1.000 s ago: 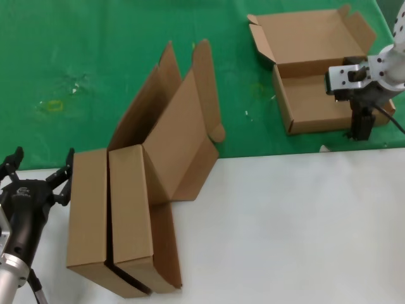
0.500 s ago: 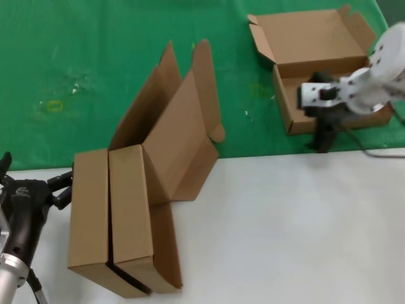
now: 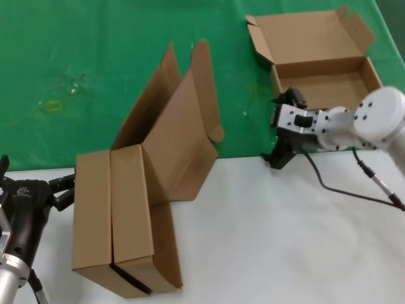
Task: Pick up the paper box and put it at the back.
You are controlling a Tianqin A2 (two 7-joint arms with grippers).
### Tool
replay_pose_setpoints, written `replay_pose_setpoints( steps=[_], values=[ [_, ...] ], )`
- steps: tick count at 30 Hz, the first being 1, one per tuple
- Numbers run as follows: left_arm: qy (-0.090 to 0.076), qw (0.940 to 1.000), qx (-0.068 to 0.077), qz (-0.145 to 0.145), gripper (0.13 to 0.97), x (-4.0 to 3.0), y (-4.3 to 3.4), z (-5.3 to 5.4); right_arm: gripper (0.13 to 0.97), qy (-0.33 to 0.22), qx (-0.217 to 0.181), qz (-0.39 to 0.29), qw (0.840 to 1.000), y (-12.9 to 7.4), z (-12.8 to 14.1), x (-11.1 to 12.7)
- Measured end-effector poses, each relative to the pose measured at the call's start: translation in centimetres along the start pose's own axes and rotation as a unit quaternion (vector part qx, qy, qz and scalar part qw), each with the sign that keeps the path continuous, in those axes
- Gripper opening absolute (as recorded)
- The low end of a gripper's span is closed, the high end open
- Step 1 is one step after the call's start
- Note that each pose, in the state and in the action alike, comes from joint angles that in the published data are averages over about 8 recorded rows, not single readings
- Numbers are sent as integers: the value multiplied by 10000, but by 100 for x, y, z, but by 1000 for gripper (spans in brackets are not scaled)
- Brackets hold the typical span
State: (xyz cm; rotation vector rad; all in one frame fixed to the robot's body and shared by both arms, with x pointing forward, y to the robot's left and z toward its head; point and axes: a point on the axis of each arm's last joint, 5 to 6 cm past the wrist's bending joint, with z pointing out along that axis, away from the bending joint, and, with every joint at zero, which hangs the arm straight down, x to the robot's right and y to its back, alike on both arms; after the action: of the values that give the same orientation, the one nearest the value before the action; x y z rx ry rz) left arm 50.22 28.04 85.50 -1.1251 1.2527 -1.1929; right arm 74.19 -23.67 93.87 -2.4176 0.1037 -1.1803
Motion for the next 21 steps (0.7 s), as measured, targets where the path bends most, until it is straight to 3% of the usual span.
replay_pose_setpoints(
  steps=[11,21],
  values=[
    [0,10000,0,1,965,0,0,0,966,587,670,1069,9903,8,7,-548],
    [0,10000,0,2,966,0,0,0,966,1167,1078,2107,9646,74,-156,-982]
  ],
)
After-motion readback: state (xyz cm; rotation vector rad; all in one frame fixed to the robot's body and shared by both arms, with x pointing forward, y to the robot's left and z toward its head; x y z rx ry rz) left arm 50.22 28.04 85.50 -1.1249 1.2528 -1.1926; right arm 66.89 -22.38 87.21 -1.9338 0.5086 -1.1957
